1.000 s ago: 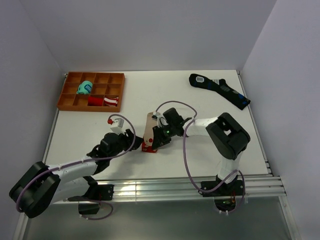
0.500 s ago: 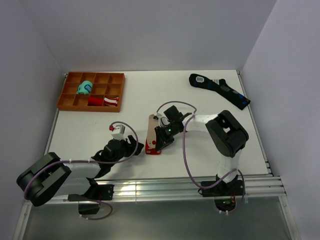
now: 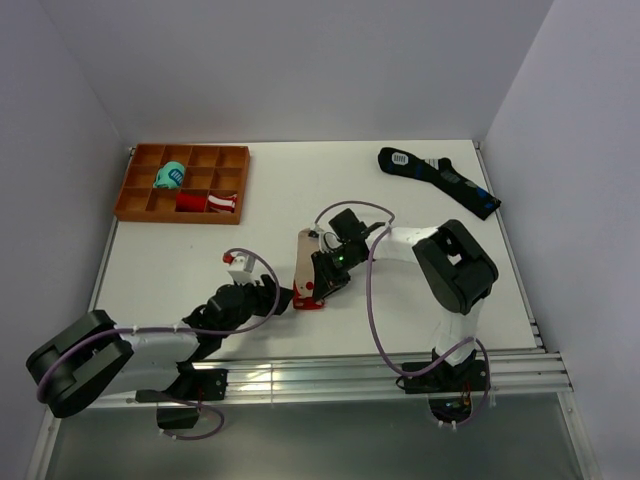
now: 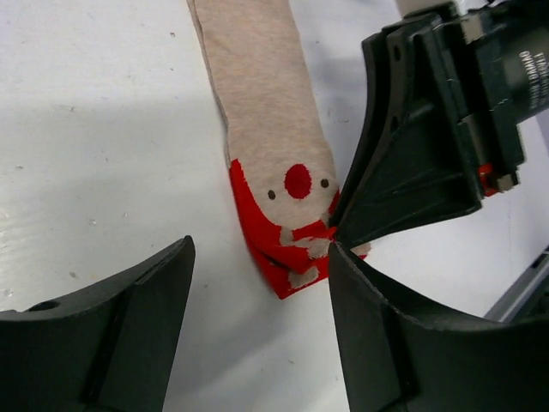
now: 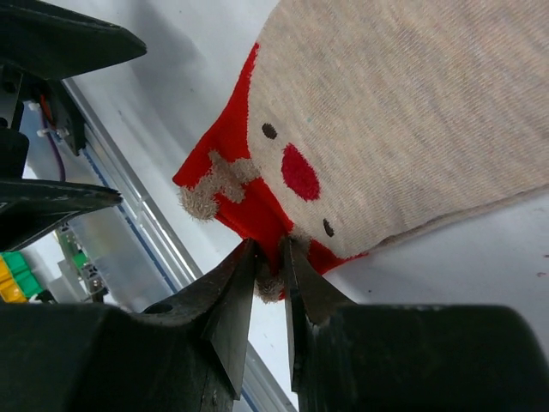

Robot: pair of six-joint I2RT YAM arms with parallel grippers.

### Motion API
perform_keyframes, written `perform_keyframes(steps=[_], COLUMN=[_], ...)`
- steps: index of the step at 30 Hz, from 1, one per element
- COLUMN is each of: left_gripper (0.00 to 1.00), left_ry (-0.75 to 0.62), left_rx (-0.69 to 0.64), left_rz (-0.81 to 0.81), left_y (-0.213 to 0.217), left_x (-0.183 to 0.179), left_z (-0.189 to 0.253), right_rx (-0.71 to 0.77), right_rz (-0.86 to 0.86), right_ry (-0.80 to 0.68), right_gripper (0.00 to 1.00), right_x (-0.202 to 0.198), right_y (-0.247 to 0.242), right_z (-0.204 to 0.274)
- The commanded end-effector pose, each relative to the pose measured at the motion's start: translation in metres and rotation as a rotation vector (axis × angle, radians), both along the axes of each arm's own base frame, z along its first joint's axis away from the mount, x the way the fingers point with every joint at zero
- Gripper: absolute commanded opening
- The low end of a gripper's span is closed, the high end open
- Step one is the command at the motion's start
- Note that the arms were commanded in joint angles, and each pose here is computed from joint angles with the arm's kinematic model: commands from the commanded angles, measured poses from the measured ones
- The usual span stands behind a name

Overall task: Roll the socks
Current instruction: Roll the sock at the center of the board.

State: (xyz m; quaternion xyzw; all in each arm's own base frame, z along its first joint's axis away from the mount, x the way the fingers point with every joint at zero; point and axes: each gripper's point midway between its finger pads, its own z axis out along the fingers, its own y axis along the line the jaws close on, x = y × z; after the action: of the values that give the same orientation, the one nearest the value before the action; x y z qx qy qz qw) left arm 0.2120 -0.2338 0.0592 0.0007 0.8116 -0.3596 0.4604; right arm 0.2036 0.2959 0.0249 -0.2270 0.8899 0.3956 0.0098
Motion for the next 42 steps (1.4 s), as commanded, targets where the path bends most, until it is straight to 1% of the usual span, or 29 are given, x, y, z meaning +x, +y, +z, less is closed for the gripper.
perform_keyframes(steps=[1,3,7,13,16,17,21,25,26,27,28,29,30,33,35,36,37,39,40,42], left_gripper=[0.69,0.67,0.64,0.57,0.49,0.44,0.31,0.29,0.27,0.24,0.17,0.01,0.00,0.00,0.00,0.00,0.00,0.00,0.00,0.01], left_ry=[-0.046,0.002,0.016,0.053,0.074,0.090,0.114,0.129,0.140,0.162,0.170,0.190,0.214,0.249,0.260,0.264,0.285,0.294,0.305,0.312], left_rx=[0.006,0.040,0.052,0.140,0.166,0.191,0.232,0.243,0.257,0.284,0.283,0.310,0.341,0.373,0.383,0.384,0.404,0.408,0.410,0.404], left_rz=[0.027,0.061,0.073,0.058,0.048,0.052,0.039,0.027,0.026,0.025,0.033,0.044,0.056,0.047,0.050,0.050,0.052,0.047,0.046,0.041], left_y=[-0.010,-0.008,-0.017,-0.025,-0.026,-0.025,-0.027,-0.032,-0.032,-0.030,-0.033,-0.030,-0.025,-0.025,-0.027,-0.029,-0.026,-0.027,-0.027,-0.026], left_x=[0.015,0.018,0.028,0.031,0.029,0.028,0.026,0.025,0.026,0.023,0.027,0.026,0.025,0.022,0.023,0.024,0.022,0.022,0.020,0.019], left_z=[0.016,0.004,0.005,-0.008,-0.015,-0.022,-0.030,-0.032,-0.035,-0.041,-0.038,-0.044,-0.049,-0.054,-0.054,-0.052,-0.057,-0.056,-0.056,-0.054], right_rx=[-0.011,-0.019,-0.010,0.000,0.001,0.007,0.009,0.012,0.011,0.008,-0.005,-0.011,-0.018,-0.035,-0.056,-0.058,-0.041,-0.053,-0.045,-0.046], right_rz=[0.007,0.001,0.001,-0.001,-0.007,-0.006,-0.018,-0.027,-0.028,-0.029,-0.038,-0.045,-0.044,-0.056,-0.076,-0.063,-0.071,-0.084,-0.097,-0.129], right_ry=[-0.069,-0.087,-0.112,-0.095,-0.089,-0.091,-0.116,-0.160,-0.182,-0.199,-0.246,-0.278,-0.302,-0.390,-0.469,-0.503,-0.549,-0.620,-0.653,-0.659], right_gripper=[0.27,0.28,0.28,0.28,0.27,0.27,0.27,0.29,0.29,0.29,0.32,0.34,0.36,0.41,0.44,0.47,0.50,0.55,0.56,0.59], right_x=[0.012,0.012,0.012,0.013,0.016,0.016,0.017,0.021,0.022,0.023,0.028,0.027,0.026,0.028,0.033,0.028,0.028,0.028,0.027,0.026], right_y=[-0.002,-0.005,-0.005,-0.001,0.001,0.002,0.001,0.000,0.000,-0.001,-0.001,-0.003,-0.002,-0.003,-0.006,-0.004,-0.004,-0.005,-0.007,-0.009], right_z=[0.012,0.011,0.012,0.012,0.013,0.014,0.017,0.020,0.022,0.023,0.023,0.026,0.026,0.027,0.030,0.031,0.038,0.041,0.044,0.043])
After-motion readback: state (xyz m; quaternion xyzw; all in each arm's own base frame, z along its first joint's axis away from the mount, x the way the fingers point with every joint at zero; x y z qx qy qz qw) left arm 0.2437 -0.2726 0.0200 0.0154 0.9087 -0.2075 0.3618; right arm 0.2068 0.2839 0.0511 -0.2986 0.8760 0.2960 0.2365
